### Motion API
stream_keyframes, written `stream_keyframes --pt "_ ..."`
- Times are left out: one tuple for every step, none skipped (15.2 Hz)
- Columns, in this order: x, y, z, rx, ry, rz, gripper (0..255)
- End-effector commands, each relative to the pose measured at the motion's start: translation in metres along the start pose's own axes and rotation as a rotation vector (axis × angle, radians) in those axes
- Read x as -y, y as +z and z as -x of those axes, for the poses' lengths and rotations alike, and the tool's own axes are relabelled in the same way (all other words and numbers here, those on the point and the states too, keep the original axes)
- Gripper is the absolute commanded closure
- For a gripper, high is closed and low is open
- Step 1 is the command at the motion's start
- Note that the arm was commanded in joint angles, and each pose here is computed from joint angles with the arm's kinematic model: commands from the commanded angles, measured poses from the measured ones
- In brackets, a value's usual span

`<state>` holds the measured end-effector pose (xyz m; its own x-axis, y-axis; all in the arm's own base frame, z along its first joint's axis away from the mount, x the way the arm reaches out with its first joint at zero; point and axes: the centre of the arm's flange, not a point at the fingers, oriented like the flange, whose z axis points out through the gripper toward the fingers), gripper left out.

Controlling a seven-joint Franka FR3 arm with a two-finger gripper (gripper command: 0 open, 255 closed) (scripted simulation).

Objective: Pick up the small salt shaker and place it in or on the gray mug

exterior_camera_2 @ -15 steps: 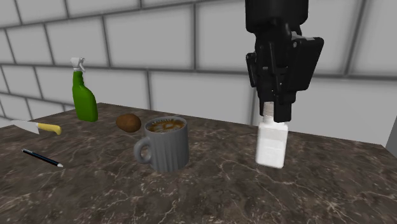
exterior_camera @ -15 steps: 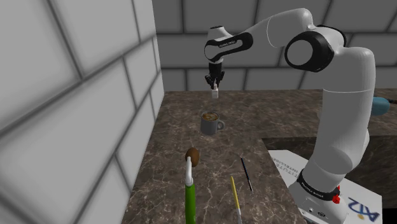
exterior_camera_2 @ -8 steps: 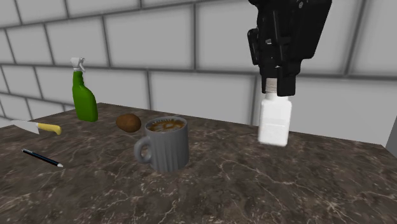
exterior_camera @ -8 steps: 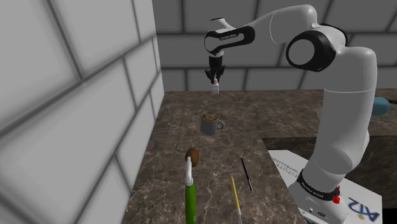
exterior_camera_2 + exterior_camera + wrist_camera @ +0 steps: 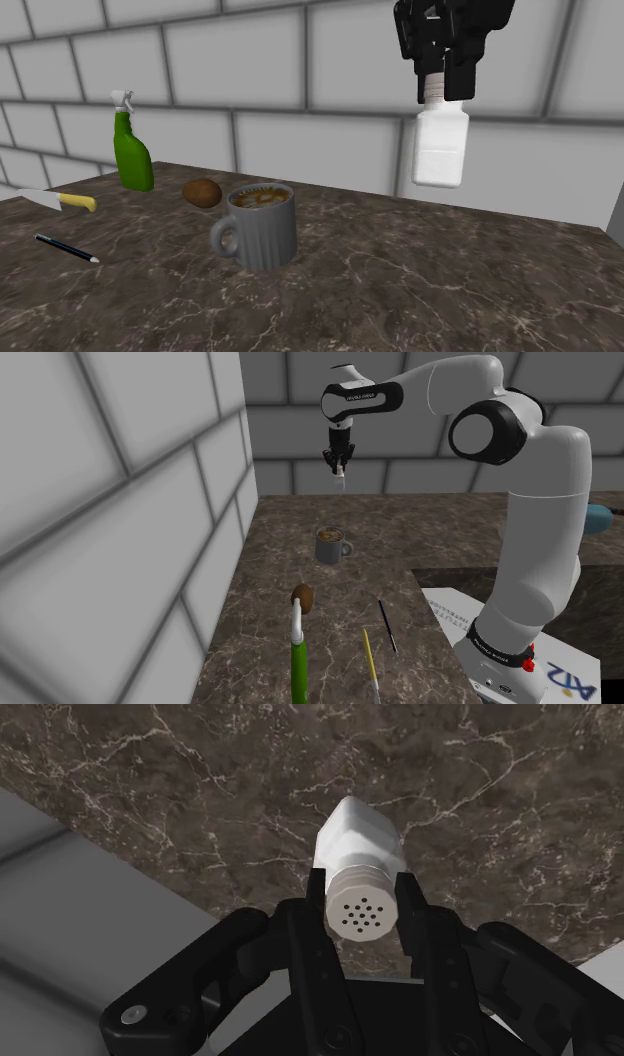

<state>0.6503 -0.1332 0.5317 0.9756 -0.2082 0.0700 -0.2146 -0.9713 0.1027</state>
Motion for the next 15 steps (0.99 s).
stream_keyframes --pt "0.008 -0.008 0.01 0.0 0.0 0.0 255" --pt "0.017 -0.012 0.02 0.0 0.0 0.0 255" --pt "0.025 -0.015 0.029 0.0 0.0 0.0 255" --pt "0.033 -0.019 0.039 0.0 0.0 0.0 255" --pt "0.041 -0.023 0.049 0.0 0.0 0.0 255" --pt "0.05 -0.027 0.058 0.0 0.0 0.0 255" --pt "0.058 -0.03 0.068 0.0 0.0 0.0 255" --pt "0.066 -0.034 0.077 0.0 0.0 0.0 255" --pt "0.074 -0.038 0.087 0.0 0.0 0.0 255" --pt "0.083 -0.042 0.097 0.0 0.0 0.0 255" --pt "0.091 -0.045 0.106 0.0 0.0 0.0 255" --pt "0.099 -0.049 0.116 0.0 0.0 0.0 255" --pt "0.107 -0.053 0.125 0.0 0.0 0.0 255" --pt "0.116 -0.057 0.135 0.0 0.0 0.0 255" --pt "0.124 -0.06 0.145 0.0 0.0 0.0 255"
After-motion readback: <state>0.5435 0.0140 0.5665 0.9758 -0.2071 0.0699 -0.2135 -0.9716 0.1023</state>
